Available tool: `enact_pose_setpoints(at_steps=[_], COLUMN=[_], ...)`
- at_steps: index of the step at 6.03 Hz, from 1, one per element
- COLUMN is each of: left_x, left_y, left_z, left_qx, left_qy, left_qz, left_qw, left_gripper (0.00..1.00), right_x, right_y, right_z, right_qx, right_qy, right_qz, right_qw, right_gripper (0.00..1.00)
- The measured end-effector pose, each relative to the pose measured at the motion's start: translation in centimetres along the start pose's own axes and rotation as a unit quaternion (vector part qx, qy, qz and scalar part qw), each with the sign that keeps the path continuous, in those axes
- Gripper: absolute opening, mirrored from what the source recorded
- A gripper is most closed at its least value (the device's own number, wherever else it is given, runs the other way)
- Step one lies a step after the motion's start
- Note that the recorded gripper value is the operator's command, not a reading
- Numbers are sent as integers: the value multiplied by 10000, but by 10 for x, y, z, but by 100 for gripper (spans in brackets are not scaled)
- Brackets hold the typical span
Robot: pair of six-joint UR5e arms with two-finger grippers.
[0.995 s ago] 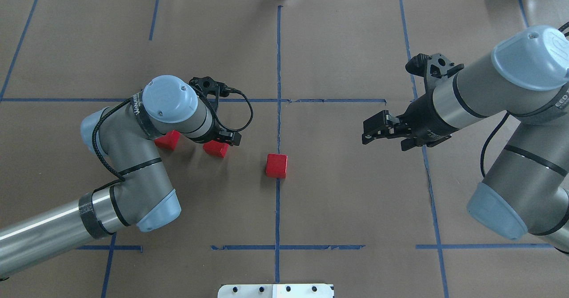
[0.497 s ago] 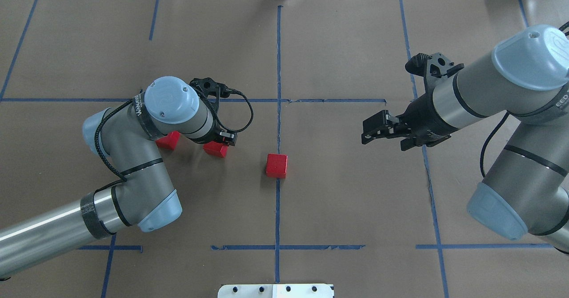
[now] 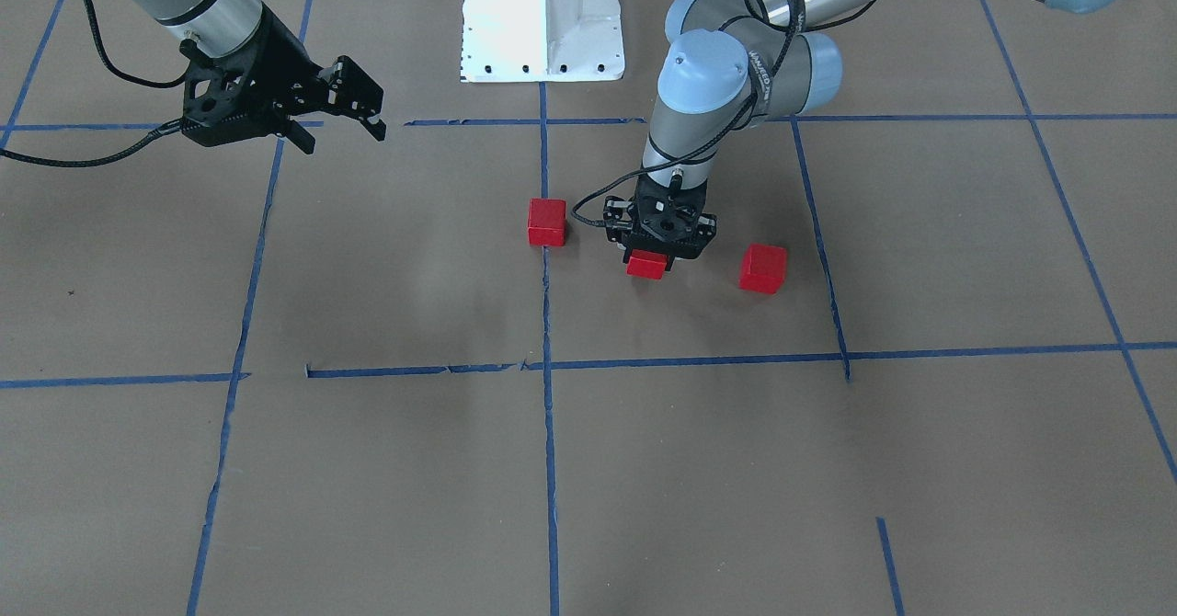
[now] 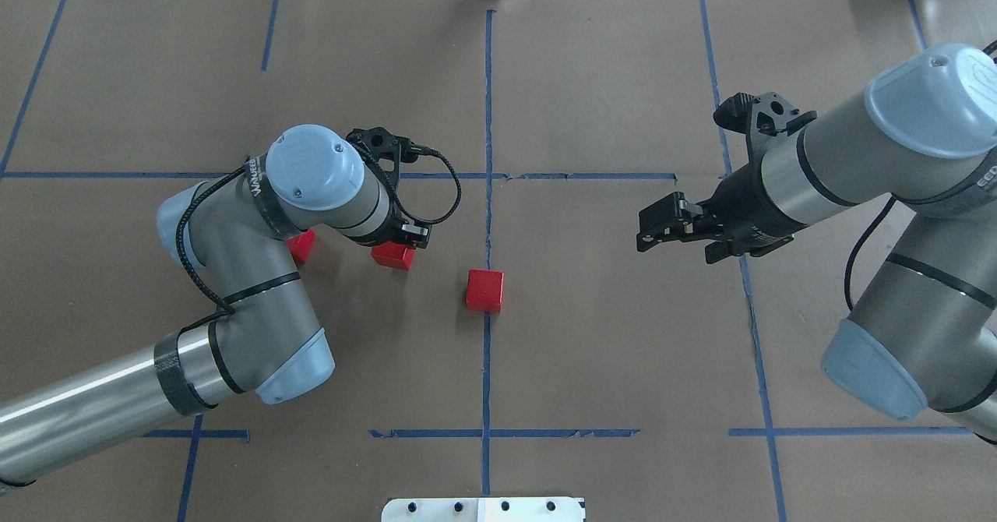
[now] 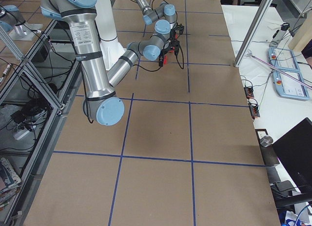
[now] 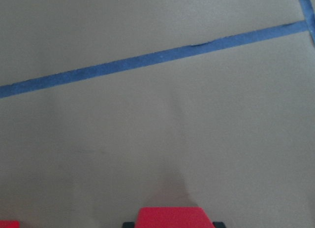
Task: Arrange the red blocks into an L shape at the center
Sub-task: 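Carry the cube with the left gripper and place it against the center cube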
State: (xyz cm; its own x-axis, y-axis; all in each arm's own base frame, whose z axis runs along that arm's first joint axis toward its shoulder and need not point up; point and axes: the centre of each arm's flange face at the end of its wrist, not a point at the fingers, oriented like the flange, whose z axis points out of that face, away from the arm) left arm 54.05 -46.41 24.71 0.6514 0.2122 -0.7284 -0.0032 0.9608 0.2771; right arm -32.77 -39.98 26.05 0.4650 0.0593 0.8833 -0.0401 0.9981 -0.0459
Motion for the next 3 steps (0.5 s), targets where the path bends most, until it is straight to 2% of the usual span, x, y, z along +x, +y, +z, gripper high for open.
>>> enact_pose_setpoints(at_steps=[3], left_x=[62], left_y=[-39], left_z=[4], left_qx=[151], left_qy=[-15], left_qz=[-313], left_qw=[9994], left_gripper=[0], right_x=[1], right_y=[3], right_z=[-5], right_qx=[12], right_qy=[-26], right_qz=[-13], right_qw=[10000], right_gripper=[100])
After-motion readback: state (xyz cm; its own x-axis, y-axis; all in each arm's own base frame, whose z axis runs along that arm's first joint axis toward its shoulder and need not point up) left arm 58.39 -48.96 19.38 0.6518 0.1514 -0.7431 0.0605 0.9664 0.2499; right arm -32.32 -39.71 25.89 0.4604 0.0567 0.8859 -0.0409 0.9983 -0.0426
